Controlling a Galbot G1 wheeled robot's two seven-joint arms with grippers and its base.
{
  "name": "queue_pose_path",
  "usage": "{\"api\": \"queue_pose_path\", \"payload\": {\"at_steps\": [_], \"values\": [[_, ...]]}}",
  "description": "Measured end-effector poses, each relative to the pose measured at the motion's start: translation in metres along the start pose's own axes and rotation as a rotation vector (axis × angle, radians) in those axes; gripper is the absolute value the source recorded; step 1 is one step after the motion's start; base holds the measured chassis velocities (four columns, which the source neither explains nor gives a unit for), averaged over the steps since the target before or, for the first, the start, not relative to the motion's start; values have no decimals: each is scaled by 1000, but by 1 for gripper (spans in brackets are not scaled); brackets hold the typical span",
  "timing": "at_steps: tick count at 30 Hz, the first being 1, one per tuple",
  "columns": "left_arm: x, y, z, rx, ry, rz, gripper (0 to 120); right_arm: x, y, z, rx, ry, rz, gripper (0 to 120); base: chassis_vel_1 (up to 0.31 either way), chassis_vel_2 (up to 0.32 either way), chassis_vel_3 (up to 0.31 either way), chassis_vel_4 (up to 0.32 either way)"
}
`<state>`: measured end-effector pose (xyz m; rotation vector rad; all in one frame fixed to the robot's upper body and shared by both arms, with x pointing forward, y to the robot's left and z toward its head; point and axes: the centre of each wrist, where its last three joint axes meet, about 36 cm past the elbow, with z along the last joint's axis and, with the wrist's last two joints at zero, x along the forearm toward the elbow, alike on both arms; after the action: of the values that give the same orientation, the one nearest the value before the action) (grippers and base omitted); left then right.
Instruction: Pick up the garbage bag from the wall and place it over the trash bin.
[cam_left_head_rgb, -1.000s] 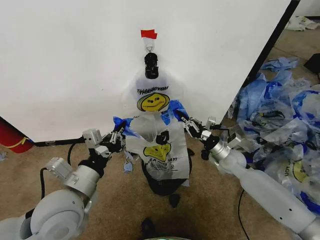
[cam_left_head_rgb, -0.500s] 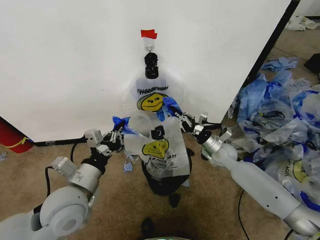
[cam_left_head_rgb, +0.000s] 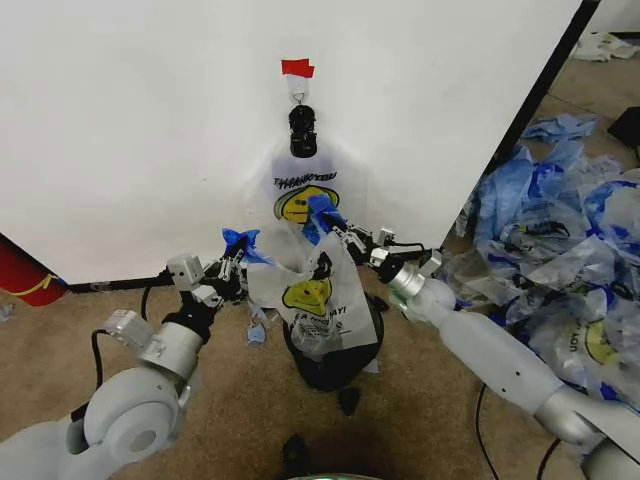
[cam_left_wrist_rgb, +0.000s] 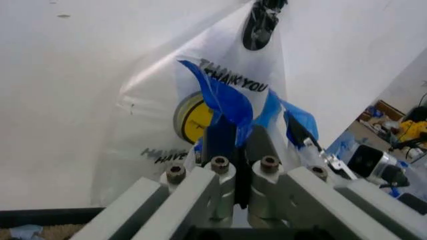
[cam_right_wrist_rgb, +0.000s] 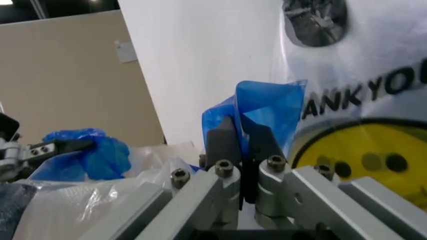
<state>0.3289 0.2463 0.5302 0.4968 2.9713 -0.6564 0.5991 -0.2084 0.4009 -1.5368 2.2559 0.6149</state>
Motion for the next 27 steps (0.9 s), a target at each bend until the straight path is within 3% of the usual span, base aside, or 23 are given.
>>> {"api": "queue_pose_path", "payload": {"at_steps": [7, 17, 27], "values": [[0, -3, 0, 11, -8, 3, 0, -20, 6, -7, -9, -22, -35, 0, 0, 0, 0, 0], [4, -8, 1, 21, -13, 12, 0, 21, 32, 16, -42, 25, -13, 0, 0, 0, 0, 0], [5, -9, 3, 20, -9, 13, 0, 43, 33, 16, -15, 44, 7, 0, 0, 0, 0, 0]]}}
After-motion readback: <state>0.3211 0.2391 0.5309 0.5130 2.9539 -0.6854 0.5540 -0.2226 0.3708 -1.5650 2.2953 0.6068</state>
